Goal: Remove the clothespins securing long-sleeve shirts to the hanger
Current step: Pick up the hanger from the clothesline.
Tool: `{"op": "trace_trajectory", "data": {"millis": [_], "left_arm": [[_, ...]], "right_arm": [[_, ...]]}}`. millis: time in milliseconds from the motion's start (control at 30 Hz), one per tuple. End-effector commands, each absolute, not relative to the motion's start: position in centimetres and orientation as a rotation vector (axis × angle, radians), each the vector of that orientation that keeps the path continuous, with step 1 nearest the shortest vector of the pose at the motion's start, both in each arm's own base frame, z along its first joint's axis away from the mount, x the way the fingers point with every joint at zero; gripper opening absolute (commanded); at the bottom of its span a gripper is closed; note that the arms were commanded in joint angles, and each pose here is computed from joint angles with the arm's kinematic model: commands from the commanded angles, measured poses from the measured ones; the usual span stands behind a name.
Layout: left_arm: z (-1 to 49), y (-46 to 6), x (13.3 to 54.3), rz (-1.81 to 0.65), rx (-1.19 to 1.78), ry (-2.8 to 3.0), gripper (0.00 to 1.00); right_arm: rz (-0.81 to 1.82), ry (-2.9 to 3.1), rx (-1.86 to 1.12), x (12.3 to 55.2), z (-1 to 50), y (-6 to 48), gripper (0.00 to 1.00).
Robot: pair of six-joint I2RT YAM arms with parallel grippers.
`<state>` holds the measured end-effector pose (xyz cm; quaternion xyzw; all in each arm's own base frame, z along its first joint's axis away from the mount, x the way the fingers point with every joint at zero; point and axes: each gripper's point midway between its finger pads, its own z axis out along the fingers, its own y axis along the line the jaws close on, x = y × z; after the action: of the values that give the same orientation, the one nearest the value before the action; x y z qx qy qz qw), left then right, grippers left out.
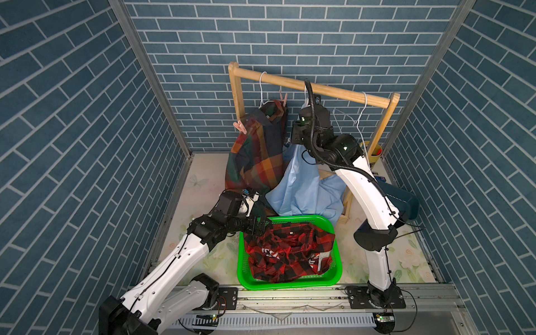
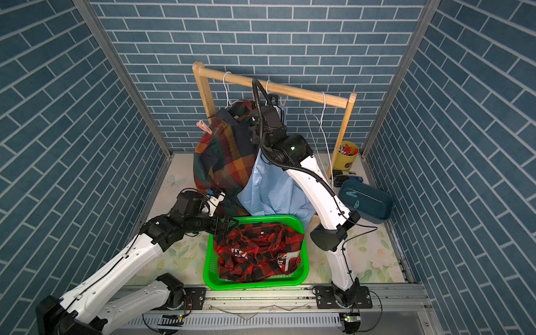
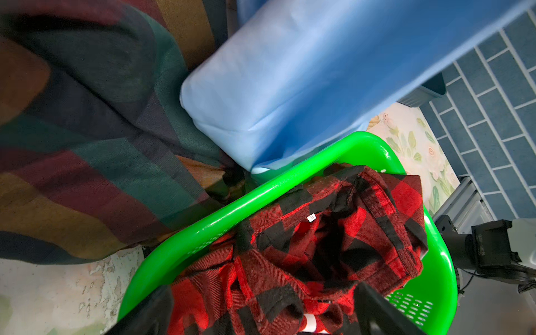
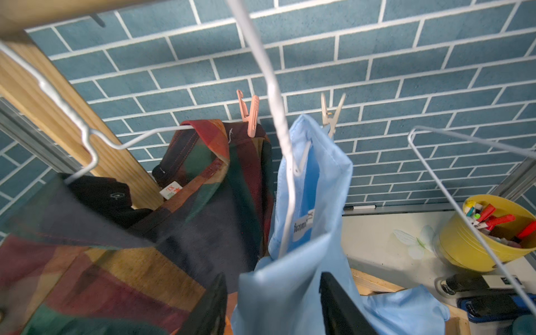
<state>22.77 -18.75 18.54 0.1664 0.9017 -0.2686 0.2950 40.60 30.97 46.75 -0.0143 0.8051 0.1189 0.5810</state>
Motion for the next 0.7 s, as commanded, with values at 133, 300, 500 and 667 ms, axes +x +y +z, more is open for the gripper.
{"op": "trace_trajectory", "data": {"millis": [133, 300, 500, 667], "left_arm": [[17.8, -18.7, 22.8, -0.714, 0.444, 2.423, 1.00], [17.6, -18.7, 23.0, -0.703, 0.444, 2.430, 1.00], [17.2, -18.6, 23.1, -0.688, 0.445, 2.446, 1.00], [17.0, -18.4, 23.1, -0.678, 0.441, 2.449, 1.00]], "right_arm": [[0.375, 1.768, -0.059, 38.3, 52.2, 29.3, 0.00], [0.432, 1.727, -0.098, 36.8, 54.3, 28.9, 0.00], [0.452, 1.715, -0.134, 35.5, 55.3, 28.3, 0.00], [0.481, 1.696, -0.176, 34.6, 56.1, 28.4, 0.00]]}}
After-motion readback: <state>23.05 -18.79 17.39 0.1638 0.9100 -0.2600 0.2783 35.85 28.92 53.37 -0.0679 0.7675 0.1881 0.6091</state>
